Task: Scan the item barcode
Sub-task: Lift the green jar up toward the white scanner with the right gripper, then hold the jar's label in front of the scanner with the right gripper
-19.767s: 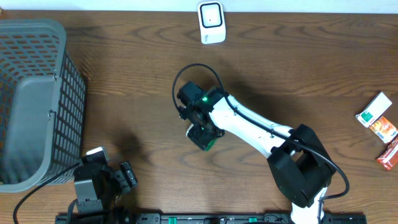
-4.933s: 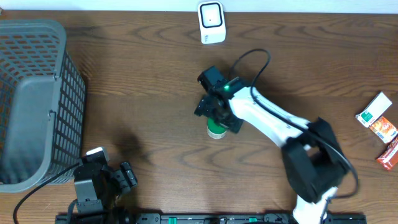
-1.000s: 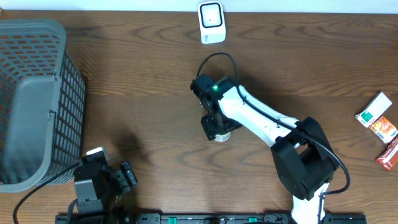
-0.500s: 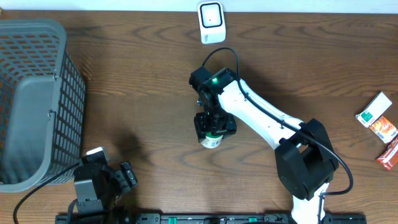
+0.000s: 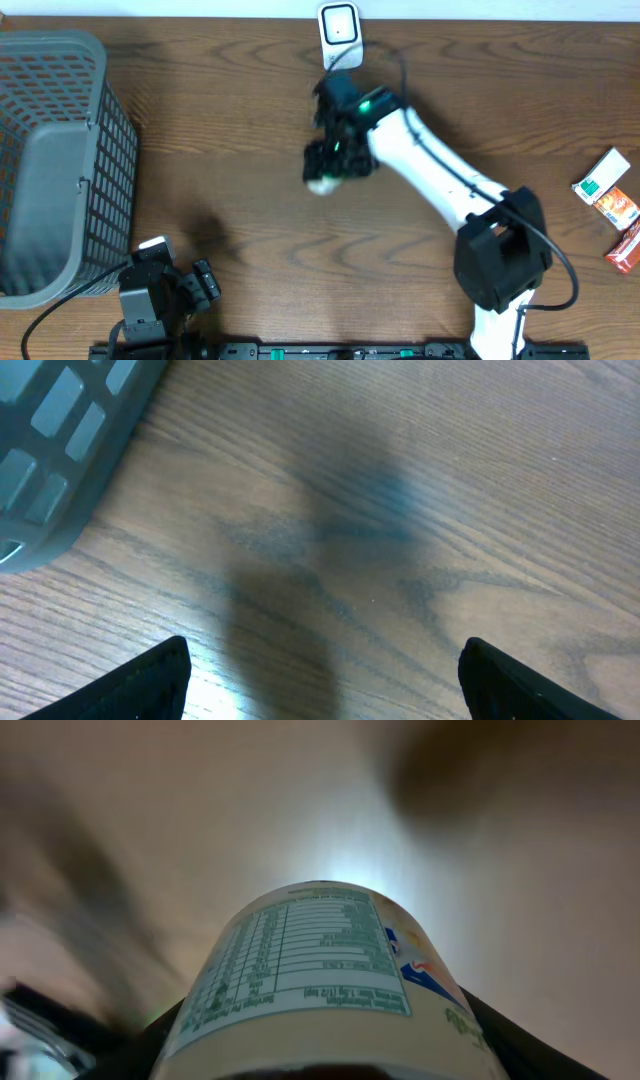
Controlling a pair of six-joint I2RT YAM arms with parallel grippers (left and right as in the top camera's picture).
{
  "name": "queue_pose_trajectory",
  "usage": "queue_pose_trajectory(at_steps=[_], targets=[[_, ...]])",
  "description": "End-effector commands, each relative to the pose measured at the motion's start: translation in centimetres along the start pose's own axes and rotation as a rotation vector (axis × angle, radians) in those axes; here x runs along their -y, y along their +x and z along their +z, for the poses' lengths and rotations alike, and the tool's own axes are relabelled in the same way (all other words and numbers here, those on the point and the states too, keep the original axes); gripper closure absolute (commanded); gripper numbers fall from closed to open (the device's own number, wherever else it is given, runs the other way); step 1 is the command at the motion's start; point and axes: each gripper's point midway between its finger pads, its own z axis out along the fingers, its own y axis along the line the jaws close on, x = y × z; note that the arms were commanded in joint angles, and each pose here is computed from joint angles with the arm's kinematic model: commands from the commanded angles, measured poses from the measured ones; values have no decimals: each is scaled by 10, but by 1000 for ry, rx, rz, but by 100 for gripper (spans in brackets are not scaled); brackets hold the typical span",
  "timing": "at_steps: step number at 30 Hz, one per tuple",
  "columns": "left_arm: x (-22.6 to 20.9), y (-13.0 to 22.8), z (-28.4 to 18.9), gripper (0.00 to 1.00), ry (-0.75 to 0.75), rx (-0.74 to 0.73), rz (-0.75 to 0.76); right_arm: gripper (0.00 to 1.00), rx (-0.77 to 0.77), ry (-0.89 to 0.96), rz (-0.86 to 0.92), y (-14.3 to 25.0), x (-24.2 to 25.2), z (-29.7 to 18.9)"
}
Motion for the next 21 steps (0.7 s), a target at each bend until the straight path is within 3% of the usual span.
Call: queue_pose_trajectory(at_steps=[1, 8, 21], targets=[[2, -1, -2, 14, 9, 4, 5, 36, 216, -72, -67, -67, 12, -47], [2, -1, -2, 14, 9, 4, 5, 35, 508, -115, -162, -146, 34, -76], [2, -1, -2, 14, 9, 4, 5, 39, 918, -5, -244, -256, 60, -48]])
